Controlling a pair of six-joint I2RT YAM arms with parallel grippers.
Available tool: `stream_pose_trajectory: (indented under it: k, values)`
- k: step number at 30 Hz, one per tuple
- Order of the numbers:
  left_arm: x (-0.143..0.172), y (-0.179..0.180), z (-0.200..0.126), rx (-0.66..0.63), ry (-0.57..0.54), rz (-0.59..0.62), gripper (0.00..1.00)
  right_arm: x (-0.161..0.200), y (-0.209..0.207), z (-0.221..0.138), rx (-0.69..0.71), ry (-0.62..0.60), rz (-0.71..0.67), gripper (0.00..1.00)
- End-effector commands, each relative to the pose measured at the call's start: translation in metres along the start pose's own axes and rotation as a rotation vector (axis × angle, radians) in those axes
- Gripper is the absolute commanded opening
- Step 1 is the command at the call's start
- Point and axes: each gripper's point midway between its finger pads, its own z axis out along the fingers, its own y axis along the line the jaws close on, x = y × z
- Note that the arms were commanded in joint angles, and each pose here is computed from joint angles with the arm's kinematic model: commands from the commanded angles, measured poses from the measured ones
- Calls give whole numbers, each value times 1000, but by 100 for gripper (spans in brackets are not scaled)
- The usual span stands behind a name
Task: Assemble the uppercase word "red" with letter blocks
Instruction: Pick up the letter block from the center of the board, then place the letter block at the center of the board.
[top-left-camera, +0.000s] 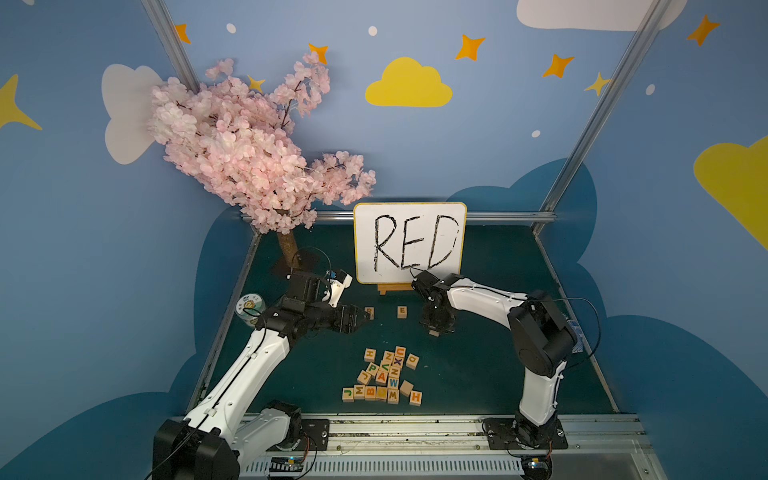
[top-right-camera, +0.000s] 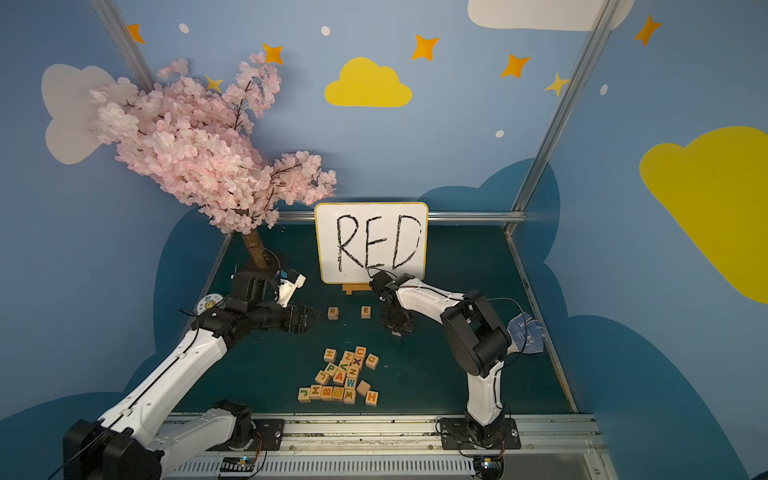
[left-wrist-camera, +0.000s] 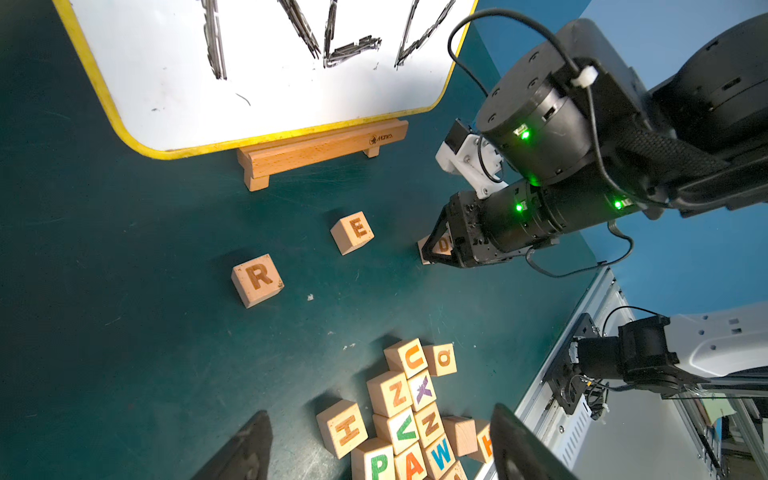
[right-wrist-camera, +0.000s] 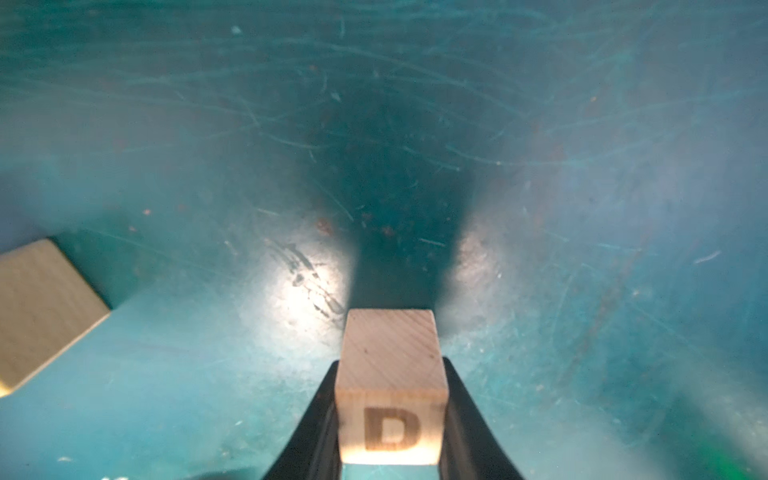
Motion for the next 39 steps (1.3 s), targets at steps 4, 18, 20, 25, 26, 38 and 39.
stream_pose_trajectory:
  k: [4,18,20,25,26,38,39]
  values:
    - [6,1,4,8,28,-3,81,-8,-11,-6,66,-41,-125,25]
    - [4,1,2,2,18,5,81,-35,-2,-30,102,-130,-310,25]
    - [4,1,2,1,18,5,81,-38,1,-31,94,-134,-311,25]
    - [5,2,0,-10,14,9,81,-43,8,-27,71,-134,-309,25]
    - [5,1,-1,-11,11,12,81,-44,8,-25,73,-134,-306,25]
    - [5,1,-1,-10,11,14,81,-58,5,-17,55,-142,-256,25]
    - [5,1,-1,-11,10,14,81,-59,5,-17,49,-141,-250,25]
